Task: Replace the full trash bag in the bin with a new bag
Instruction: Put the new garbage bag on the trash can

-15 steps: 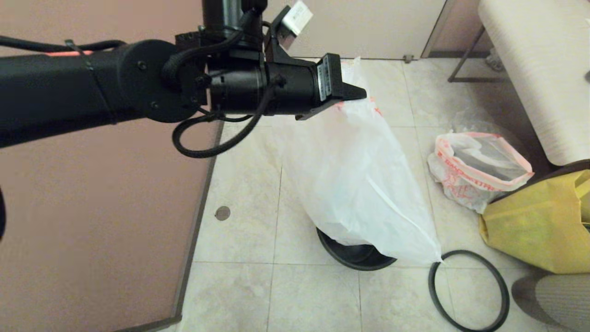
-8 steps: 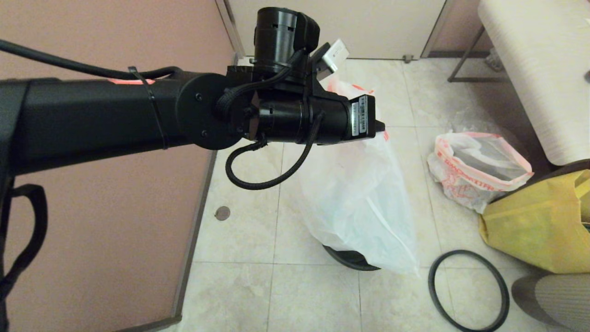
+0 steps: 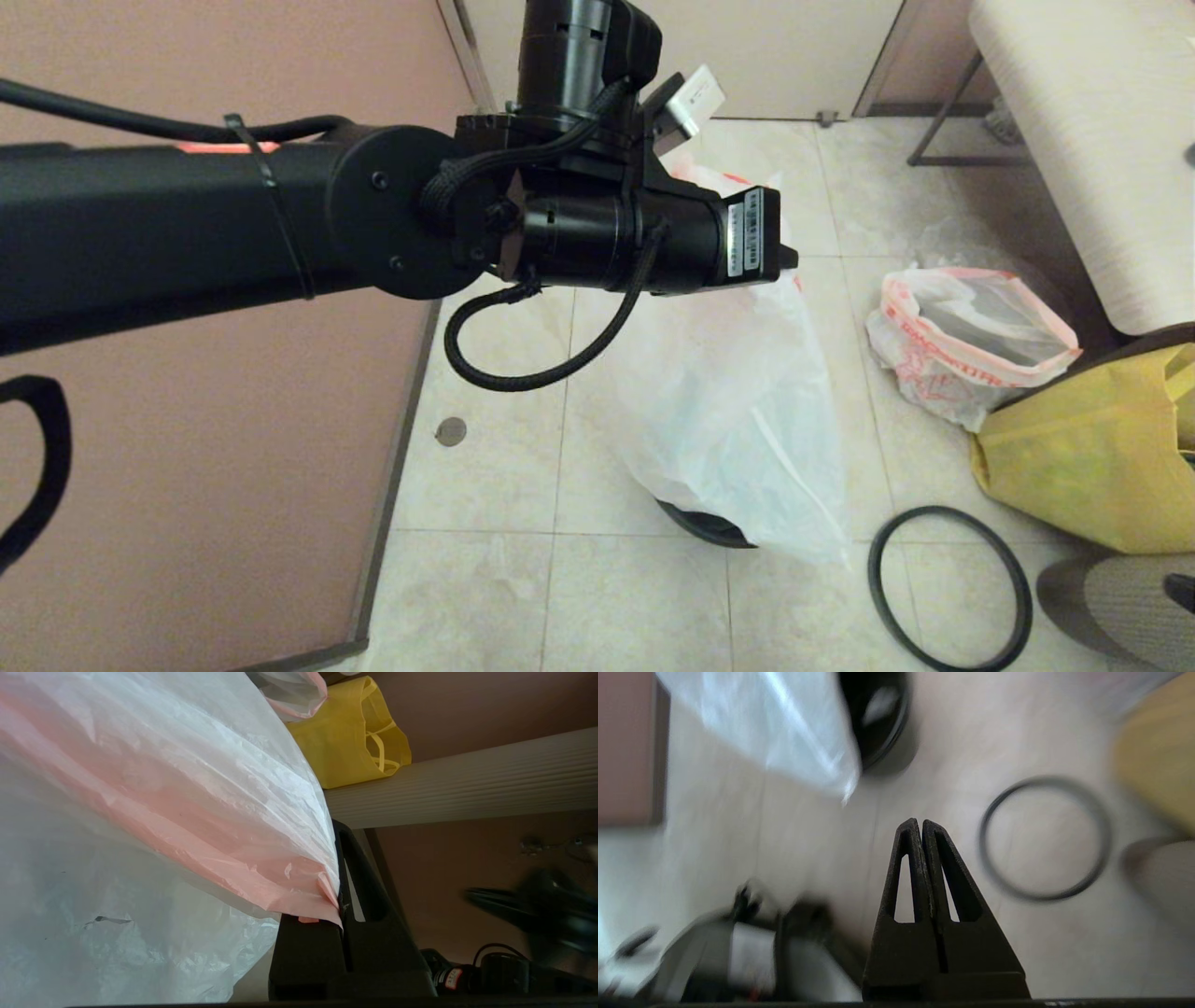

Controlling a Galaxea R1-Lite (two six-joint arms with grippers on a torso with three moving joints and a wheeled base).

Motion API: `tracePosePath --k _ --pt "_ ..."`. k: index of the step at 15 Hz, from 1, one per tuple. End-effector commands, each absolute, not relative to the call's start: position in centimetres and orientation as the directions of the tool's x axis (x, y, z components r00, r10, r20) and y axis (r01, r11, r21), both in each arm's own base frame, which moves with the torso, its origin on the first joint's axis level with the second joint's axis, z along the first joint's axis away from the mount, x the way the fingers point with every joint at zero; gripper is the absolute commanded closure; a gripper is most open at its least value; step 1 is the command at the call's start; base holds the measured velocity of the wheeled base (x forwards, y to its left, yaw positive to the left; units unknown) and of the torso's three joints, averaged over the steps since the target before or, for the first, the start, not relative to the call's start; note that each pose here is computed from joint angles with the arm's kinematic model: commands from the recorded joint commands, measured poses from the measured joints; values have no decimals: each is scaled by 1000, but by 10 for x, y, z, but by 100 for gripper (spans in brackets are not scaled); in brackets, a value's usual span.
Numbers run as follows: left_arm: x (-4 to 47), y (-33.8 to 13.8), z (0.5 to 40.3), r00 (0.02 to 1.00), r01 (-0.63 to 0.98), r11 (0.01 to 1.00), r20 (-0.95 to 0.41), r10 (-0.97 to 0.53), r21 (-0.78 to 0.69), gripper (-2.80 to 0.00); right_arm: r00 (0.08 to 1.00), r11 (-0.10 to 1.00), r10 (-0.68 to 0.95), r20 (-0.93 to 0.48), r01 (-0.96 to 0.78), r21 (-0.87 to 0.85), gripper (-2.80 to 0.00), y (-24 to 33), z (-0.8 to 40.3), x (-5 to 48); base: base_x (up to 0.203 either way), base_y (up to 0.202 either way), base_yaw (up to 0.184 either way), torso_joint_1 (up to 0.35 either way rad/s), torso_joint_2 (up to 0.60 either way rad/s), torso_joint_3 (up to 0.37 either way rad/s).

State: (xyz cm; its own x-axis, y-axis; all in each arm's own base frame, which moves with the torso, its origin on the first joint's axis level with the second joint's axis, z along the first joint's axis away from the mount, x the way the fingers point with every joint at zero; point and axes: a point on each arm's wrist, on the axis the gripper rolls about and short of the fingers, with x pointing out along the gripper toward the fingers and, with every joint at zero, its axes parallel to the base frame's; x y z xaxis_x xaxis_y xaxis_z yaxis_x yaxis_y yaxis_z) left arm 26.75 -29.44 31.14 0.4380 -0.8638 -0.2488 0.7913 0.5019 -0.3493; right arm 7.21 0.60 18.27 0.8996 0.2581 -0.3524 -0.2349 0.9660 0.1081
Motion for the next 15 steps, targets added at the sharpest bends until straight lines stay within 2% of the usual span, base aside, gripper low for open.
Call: tracePosePath --k 1,4,6,7,12,15 --pt "271 -299 304 434 788 505 -264 -862 -353 0 751 953 304 -586 -247 178 0 9 157 144 0 0 0 0 0 0" --pt "274 -300 307 469 778 529 -247 -848 -338 0 648 921 382 -659 -328 212 0 24 126 202 0 0 0 0 0 0" --pt "277 -297 308 482 771 539 -242 -842 -340 0 611 881 447 -653 -428 203 0 46 112 222 0 0 0 0 0 0" --pt "278 -297 308 484 771 540 -240 -842 -339 0 619 862 466 -633 -478 168 -280 53 111 227 0 0 0 0 0 0" --pt "278 -303 303 546 730 605 -261 -796 -318 0 622 817 474 -623 -574 49 -280 63 82 254 0 0 0 0 0 0" --pt "286 -303 294 575 698 643 -288 -765 -315 0 654 776 536 -534 -630 8 -280 74 66 266 0 0 0 0 0 0"
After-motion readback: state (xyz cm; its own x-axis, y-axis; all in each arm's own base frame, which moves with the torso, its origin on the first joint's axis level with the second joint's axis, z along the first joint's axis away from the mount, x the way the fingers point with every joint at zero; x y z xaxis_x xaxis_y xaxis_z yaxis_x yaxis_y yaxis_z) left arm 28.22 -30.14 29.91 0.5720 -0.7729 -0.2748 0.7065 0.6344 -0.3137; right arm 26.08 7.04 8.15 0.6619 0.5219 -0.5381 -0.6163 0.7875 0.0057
